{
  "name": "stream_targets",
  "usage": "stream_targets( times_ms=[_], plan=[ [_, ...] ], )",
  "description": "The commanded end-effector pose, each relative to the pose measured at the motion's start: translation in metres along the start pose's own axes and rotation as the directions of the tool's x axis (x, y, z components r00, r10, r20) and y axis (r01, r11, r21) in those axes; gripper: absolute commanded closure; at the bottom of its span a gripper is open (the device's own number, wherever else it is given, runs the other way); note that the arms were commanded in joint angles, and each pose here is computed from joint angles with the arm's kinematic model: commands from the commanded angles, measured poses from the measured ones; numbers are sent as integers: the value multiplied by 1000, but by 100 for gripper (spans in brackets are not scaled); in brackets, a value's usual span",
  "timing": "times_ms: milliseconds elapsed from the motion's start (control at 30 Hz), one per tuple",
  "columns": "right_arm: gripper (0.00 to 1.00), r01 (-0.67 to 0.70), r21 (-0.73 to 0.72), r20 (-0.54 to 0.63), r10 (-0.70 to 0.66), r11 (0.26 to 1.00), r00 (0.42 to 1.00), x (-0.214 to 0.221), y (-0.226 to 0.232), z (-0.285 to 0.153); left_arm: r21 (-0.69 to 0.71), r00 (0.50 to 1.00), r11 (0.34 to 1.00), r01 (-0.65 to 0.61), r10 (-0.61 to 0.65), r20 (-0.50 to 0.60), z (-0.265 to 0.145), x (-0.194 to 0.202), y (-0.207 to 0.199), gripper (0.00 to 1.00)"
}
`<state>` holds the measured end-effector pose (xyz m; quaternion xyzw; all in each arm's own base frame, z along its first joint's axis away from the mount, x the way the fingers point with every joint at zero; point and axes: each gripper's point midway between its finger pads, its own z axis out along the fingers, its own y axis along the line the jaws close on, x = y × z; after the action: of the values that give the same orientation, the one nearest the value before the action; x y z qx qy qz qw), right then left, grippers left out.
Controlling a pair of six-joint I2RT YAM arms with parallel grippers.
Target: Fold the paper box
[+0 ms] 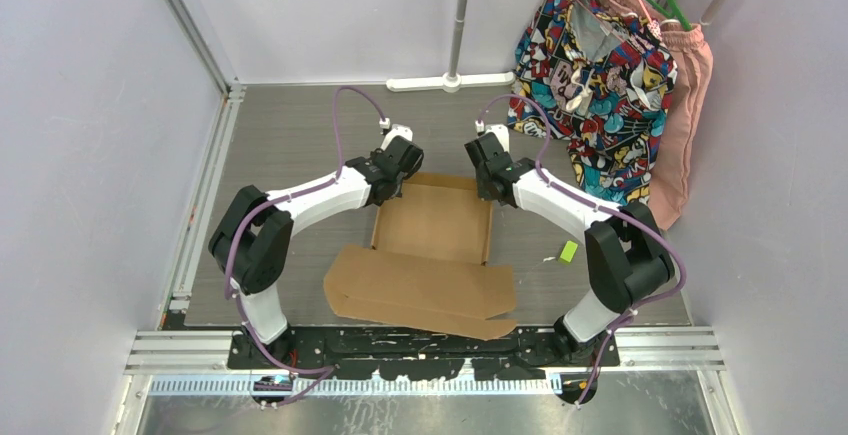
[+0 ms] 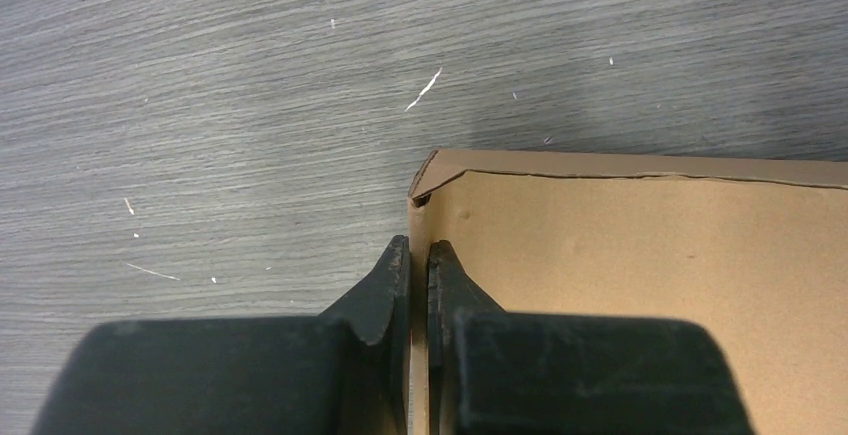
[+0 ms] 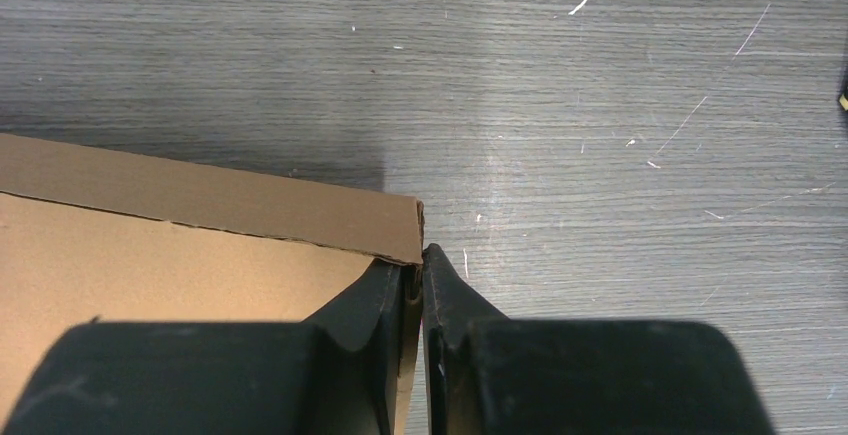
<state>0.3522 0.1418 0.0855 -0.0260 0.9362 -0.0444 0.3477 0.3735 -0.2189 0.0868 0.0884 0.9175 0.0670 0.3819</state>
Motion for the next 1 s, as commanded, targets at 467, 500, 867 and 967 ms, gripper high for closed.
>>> stream_targets(
  times_ms=[467, 500, 867, 967],
  plan=[
    [92, -38, -18, 27, 38, 999, 999, -9, 2, -3, -23, 991, 999, 32, -29, 132, -24, -64, 25, 52],
    [92, -49, -19, 22, 49, 999, 999, -8, 1, -2, -22, 989, 999, 40, -37, 144, -29, -69, 28, 52],
    [99, -183, 52, -124, 188, 982, 974, 10, -10, 14, 36, 976, 993, 114, -119, 181, -83, -98, 56, 52],
    [99, -237, 64, -142, 244, 969, 959, 15, -8, 15, 56, 972, 989, 134, -142, 185, -94, -99, 59, 54]
  ],
)
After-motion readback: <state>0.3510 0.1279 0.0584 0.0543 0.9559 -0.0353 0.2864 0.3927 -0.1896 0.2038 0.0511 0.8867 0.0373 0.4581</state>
